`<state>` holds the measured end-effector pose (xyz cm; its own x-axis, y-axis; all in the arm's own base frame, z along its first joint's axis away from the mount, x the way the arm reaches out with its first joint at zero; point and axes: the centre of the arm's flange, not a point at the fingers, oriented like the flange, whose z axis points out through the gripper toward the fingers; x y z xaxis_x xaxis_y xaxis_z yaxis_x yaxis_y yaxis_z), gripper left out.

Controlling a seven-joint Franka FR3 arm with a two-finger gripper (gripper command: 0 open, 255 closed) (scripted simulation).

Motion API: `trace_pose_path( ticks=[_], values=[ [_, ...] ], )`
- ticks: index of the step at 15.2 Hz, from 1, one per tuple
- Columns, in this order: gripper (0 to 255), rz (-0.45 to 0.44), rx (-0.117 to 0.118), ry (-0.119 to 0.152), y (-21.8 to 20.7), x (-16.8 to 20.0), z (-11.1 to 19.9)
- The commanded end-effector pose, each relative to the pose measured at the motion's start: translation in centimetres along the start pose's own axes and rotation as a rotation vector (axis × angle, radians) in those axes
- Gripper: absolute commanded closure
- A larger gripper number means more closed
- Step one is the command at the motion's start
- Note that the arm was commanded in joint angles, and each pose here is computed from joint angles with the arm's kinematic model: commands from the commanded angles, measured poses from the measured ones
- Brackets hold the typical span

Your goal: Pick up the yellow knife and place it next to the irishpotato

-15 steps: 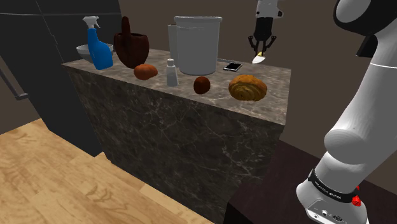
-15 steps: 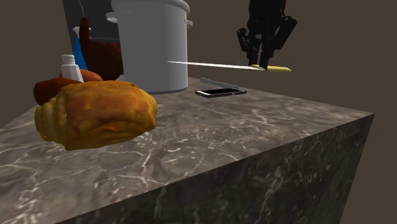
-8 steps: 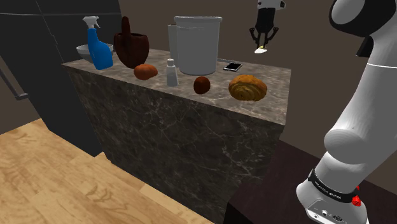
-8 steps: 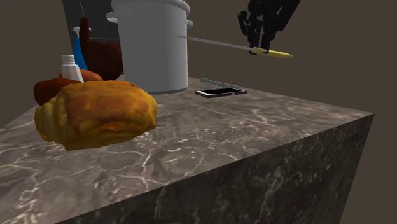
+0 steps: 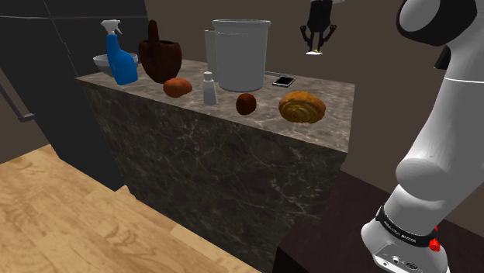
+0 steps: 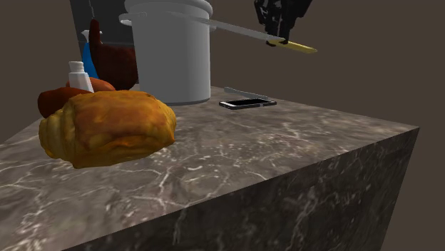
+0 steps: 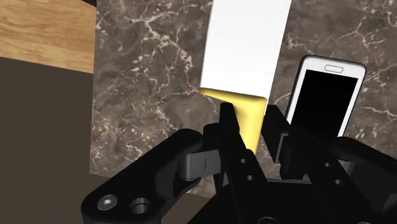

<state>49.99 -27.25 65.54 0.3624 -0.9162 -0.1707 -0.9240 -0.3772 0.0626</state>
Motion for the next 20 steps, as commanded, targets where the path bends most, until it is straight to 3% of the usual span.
trace_pose_path(
  ticks=[1, 20],
  values=[
    [255, 0.001, 0.000, 0.000, -1.7, -1.7, 0.2],
    [255, 0.001, 0.000, 0.000, -18.8, -19.9, 2.2]
  ],
)
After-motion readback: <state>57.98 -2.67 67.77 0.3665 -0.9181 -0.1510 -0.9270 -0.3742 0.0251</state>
